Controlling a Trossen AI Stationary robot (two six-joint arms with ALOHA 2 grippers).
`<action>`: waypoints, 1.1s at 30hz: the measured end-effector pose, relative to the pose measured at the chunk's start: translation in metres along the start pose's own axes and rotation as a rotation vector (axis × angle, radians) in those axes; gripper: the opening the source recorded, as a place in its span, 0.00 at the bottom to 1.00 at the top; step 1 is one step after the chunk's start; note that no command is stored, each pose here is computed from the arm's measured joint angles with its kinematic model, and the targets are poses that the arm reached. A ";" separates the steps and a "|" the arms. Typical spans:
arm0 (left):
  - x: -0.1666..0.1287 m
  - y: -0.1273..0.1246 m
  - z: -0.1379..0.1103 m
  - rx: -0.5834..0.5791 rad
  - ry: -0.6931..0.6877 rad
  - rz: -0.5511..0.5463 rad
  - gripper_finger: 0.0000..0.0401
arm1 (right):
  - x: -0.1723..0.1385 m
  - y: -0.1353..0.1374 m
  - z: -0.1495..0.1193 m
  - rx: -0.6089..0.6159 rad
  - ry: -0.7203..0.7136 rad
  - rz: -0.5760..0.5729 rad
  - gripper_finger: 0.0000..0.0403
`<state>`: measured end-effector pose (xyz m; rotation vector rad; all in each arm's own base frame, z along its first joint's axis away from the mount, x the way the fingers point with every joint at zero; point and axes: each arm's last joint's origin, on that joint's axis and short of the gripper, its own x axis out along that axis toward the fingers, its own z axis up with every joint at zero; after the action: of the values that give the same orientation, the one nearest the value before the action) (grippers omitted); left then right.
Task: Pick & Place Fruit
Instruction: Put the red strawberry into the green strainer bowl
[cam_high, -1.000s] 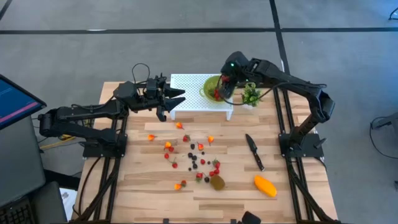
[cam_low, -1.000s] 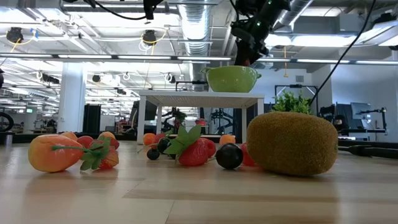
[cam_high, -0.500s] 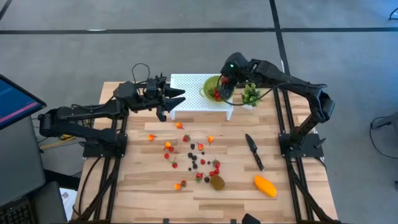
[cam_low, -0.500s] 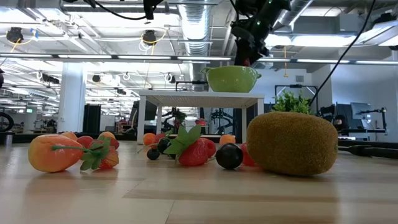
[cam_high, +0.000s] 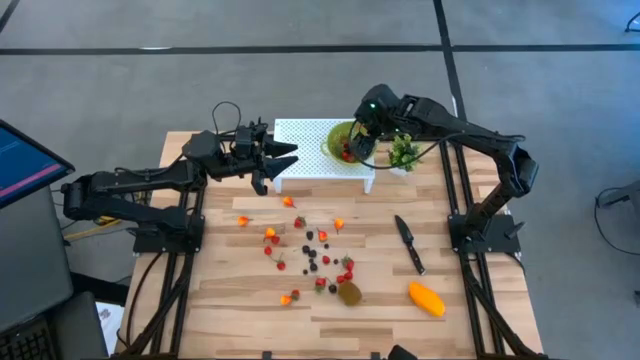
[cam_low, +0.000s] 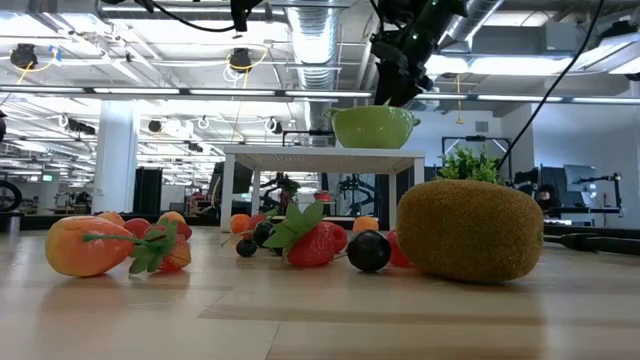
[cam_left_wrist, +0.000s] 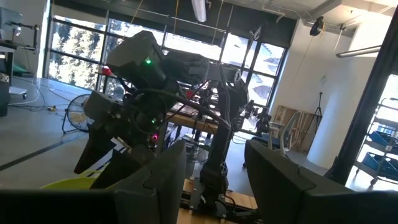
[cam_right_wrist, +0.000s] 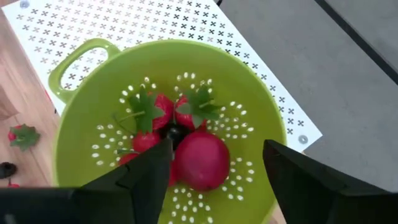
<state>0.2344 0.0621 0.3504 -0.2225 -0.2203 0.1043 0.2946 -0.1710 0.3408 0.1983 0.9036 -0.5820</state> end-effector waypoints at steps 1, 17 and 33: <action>0.000 0.000 0.000 0.000 0.000 0.000 0.40 | 0.000 0.002 0.000 -0.004 -0.004 0.003 0.61; 0.000 0.000 0.000 0.000 0.000 0.000 0.40 | -0.023 0.108 -0.018 -0.208 0.012 0.199 0.47; 0.000 0.000 0.000 0.000 0.000 0.000 0.40 | -0.003 0.197 -0.091 -0.355 0.020 0.363 0.38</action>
<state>0.2344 0.0621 0.3504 -0.2226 -0.2199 0.1042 0.3405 0.0298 0.2726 0.0438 0.9468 -0.0792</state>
